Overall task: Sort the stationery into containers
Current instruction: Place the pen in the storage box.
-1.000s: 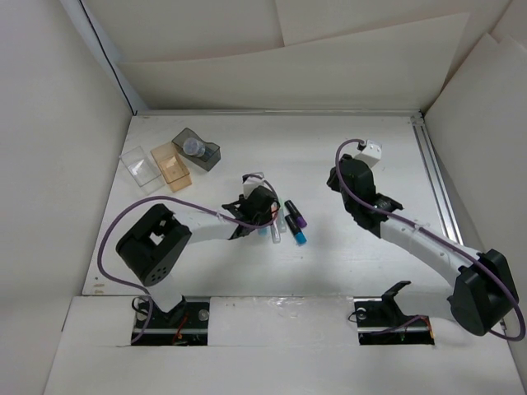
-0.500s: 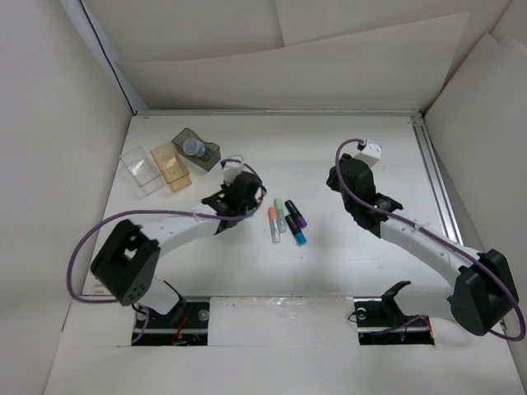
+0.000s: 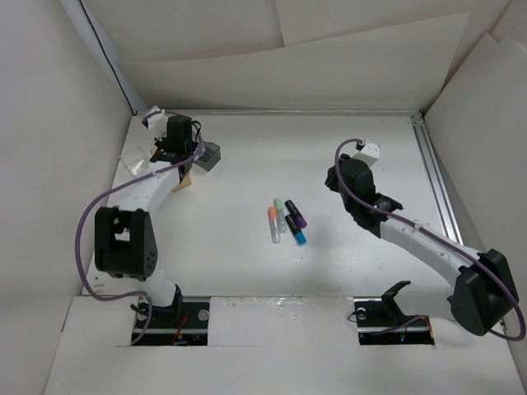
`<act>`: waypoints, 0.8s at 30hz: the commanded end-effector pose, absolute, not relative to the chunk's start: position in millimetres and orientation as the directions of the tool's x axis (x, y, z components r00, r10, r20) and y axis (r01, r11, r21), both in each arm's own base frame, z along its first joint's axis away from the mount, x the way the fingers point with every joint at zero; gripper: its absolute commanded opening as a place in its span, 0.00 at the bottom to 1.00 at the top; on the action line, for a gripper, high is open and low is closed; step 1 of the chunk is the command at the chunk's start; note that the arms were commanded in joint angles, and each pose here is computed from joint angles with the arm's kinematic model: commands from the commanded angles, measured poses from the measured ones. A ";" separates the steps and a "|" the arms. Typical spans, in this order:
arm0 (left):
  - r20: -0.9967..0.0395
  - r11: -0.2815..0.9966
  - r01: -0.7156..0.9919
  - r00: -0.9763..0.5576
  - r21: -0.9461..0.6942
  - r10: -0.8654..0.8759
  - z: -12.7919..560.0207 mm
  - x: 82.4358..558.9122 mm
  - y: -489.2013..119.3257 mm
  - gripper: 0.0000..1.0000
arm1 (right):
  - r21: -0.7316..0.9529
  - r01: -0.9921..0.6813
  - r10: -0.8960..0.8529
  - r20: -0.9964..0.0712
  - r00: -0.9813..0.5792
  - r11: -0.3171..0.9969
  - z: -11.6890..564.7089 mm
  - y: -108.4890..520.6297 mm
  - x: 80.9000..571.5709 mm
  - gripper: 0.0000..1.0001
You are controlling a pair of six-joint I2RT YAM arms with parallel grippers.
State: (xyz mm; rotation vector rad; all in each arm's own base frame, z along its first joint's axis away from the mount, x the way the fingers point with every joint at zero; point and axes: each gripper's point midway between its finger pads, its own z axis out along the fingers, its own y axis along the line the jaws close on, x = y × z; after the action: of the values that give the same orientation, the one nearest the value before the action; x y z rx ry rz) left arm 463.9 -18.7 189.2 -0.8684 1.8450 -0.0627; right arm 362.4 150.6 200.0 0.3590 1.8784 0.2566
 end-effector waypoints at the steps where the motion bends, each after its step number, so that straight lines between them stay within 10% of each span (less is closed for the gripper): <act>1: -0.799 0.724 -0.593 -0.213 -0.352 -0.563 185.4 475.6 1.9 0.05 | 0.397 0.073 0.403 -0.881 -0.247 0.915 230.1 161.7 369.4 0.32; 17: -0.806 0.700 -0.696 -0.321 -0.156 -0.498 122.9 477.1 56.2 0.05 | 0.397 0.065 0.400 -0.881 -0.251 0.915 230.1 165.1 367.9 0.32; 24: -0.809 0.723 -0.673 -0.336 -0.152 -0.483 129.1 487.7 53.5 0.36 | 0.397 0.065 0.400 -0.881 -0.251 0.915 230.1 165.1 367.9 0.32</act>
State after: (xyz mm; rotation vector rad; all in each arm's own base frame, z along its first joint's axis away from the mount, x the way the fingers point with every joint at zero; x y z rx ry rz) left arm 477.7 52.2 101.7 -0.9047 2.0518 0.2712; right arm 360.5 155.3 199.8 0.3462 1.8828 0.2677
